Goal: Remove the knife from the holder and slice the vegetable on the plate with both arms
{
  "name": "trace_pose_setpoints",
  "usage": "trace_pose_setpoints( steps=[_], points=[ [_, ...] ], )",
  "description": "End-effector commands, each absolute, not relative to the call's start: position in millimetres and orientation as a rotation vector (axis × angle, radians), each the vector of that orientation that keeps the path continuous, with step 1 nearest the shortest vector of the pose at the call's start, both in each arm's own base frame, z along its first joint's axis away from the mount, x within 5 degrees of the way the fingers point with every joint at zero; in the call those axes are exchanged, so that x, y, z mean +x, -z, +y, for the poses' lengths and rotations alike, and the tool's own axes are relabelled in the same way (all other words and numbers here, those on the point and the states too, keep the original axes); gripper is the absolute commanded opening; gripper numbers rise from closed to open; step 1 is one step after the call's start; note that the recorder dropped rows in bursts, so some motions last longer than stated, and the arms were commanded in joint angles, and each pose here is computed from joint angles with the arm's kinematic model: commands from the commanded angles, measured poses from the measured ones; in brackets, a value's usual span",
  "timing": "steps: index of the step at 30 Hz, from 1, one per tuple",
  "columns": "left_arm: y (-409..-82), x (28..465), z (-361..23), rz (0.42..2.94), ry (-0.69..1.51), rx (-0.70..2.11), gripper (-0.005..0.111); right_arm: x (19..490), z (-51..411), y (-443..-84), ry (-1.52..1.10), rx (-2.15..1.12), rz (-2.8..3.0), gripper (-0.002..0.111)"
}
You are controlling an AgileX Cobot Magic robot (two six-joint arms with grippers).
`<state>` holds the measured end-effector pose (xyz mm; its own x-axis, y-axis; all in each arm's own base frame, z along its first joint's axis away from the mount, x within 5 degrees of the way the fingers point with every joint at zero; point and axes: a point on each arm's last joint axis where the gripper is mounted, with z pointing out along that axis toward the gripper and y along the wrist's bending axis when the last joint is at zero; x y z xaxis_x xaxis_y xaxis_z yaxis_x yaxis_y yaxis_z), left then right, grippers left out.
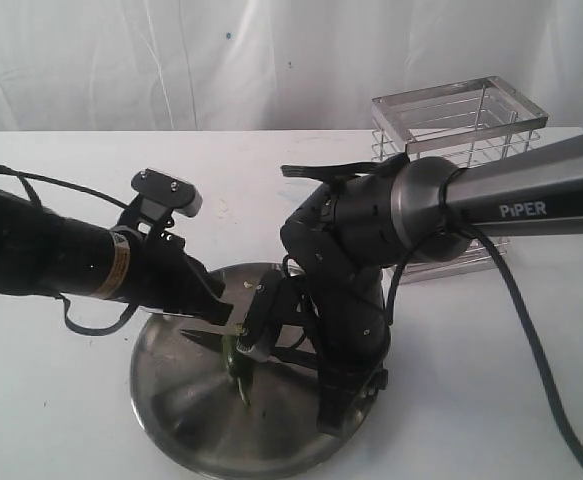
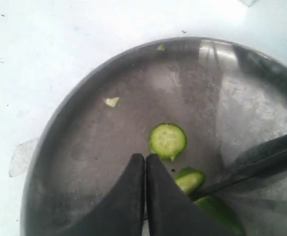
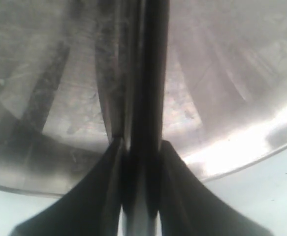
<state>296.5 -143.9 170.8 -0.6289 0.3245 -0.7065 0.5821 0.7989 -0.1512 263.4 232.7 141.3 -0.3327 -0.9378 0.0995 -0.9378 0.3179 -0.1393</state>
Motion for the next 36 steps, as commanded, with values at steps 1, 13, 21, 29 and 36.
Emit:
trace_pose_setpoints(
  steps=[1,13,21,29,36],
  points=[
    [-150,289,-142,2.38,0.449,0.673,0.008,263,233,-135,-0.264,1.792,-2.538,0.0],
    [-129,292,-150,2.427,0.492,0.719,0.008,263,230,-141,-0.318,1.753,-2.539,0.0],
    [-193,286,-142,2.253,0.53,0.652,0.008,271,221,-147,-0.532,1.69,-2.549,0.0],
    [-205,275,-148,2.212,0.657,0.701,0.01,271,219,-148,-0.557,1.64,-2.581,0.0],
    [-195,268,-144,2.257,0.647,0.685,0.036,273,220,-151,-0.562,1.64,-2.616,0.0]
  ],
)
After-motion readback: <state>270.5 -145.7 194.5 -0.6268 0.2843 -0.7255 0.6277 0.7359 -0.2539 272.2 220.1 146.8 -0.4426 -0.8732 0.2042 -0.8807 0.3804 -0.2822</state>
